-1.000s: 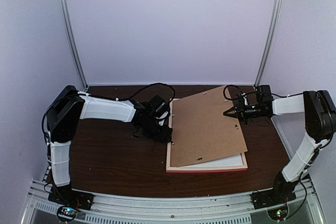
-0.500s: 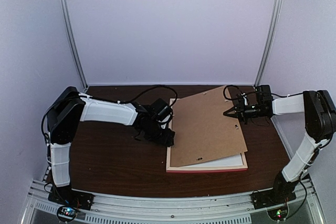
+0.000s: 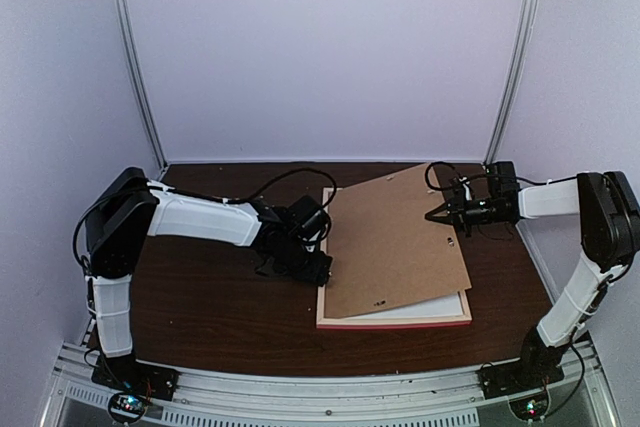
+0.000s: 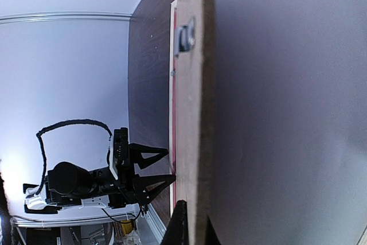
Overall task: Put the photo into the frame
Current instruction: Place the backboard on the frame body.
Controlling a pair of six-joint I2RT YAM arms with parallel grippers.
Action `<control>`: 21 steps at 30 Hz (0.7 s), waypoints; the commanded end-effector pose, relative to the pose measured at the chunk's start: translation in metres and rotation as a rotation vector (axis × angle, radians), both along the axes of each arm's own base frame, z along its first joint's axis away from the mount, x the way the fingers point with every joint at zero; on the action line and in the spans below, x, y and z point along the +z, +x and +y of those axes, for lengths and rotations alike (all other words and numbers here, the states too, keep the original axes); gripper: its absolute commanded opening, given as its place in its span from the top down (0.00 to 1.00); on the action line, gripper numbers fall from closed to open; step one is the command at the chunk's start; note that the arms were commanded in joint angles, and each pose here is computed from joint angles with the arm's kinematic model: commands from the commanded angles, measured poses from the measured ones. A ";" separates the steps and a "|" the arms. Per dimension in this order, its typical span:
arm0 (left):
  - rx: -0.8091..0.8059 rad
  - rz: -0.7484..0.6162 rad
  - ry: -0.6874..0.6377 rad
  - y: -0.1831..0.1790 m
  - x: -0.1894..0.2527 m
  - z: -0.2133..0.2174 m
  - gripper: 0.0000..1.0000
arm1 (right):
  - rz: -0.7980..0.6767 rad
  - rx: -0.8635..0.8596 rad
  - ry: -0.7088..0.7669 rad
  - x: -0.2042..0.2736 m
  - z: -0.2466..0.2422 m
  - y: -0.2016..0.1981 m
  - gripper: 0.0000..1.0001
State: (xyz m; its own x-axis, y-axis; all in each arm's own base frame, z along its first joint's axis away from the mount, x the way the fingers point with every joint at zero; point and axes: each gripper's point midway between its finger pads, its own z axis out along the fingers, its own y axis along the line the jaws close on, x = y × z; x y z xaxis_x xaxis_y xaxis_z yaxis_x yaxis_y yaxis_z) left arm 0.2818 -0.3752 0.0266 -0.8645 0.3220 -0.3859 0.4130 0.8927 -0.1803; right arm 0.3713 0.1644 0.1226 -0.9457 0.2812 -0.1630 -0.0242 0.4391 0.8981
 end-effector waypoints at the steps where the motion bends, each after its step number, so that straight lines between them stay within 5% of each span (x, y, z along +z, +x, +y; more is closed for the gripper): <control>1: 0.039 -0.050 0.057 0.011 0.004 0.010 0.24 | 0.003 0.018 -0.042 -0.011 0.002 -0.003 1.00; 21: 0.051 -0.095 0.091 0.028 -0.003 0.005 0.24 | 0.016 0.019 -0.096 -0.024 -0.002 -0.005 1.00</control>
